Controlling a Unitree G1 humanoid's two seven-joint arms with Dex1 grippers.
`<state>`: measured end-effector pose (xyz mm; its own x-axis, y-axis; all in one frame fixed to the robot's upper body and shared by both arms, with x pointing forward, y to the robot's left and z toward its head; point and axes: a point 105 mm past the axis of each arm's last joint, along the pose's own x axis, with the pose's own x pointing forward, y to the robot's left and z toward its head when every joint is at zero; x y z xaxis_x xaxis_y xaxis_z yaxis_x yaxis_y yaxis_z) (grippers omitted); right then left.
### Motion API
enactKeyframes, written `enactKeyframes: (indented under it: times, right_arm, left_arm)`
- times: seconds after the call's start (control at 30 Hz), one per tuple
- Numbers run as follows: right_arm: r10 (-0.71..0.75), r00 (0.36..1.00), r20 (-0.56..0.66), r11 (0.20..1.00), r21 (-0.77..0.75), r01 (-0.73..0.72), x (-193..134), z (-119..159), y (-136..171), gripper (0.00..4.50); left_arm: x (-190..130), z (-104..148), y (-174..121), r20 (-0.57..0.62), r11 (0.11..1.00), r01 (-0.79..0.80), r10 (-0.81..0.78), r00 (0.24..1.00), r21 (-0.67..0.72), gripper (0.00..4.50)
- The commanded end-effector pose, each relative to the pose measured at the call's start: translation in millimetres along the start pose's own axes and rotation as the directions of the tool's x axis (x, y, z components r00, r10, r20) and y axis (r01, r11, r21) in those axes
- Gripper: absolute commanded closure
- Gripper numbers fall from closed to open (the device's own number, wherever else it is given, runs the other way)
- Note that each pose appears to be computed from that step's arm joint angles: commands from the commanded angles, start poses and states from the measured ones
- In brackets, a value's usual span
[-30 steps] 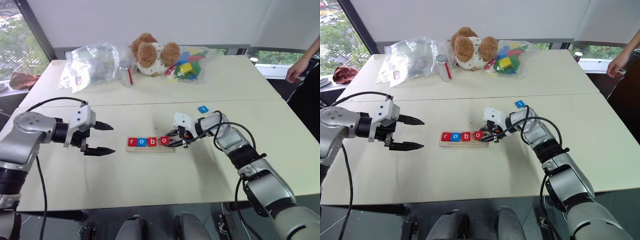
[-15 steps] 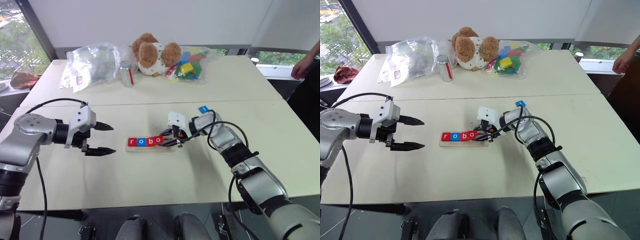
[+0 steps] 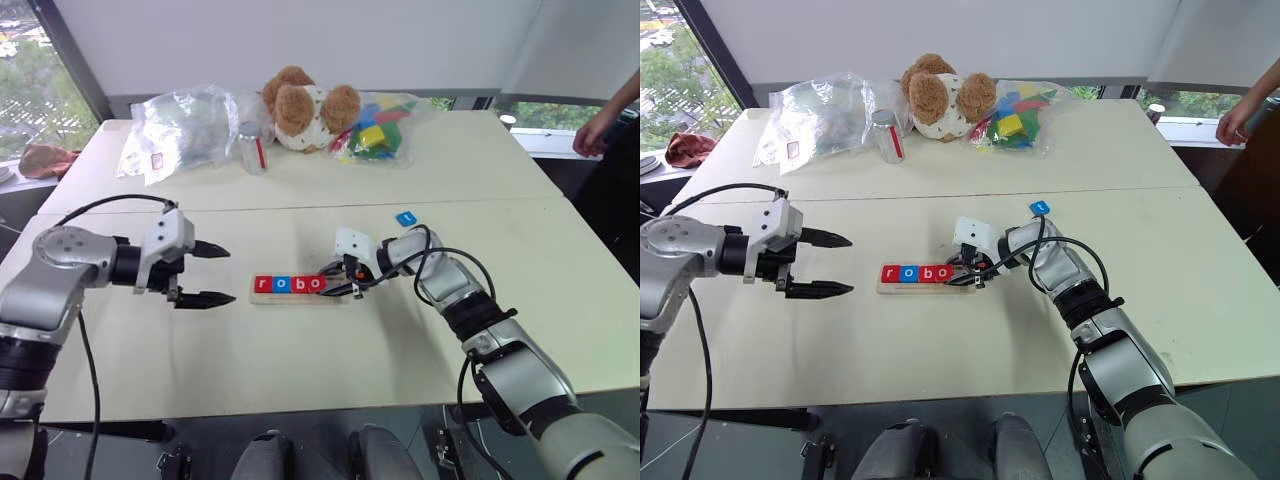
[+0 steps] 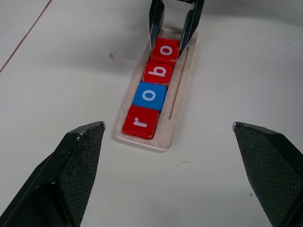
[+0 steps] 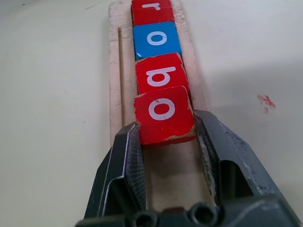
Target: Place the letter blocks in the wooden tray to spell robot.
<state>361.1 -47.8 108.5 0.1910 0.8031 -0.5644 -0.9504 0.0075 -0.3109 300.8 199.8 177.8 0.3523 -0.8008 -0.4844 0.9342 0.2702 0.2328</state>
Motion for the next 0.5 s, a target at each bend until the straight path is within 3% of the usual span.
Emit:
enactKeyframes:
  times: [0.03,0.5]
  right_arm:
    - [-0.024,1.000,0.016,0.999,-0.022,0.025,-0.8,9.1,-5.5,3.37]
    - [-0.019,0.998,0.055,1.000,0.004,0.019,-1.3,17.9,1.7,3.37]
  left_arm:
    - [-6.0,10.3,5.2,0.031,0.999,-0.031,0.030,0.999,0.035,0.00]
    - [-3.8,8.9,9.2,0.037,0.998,-0.043,0.041,0.998,0.042,0.00]
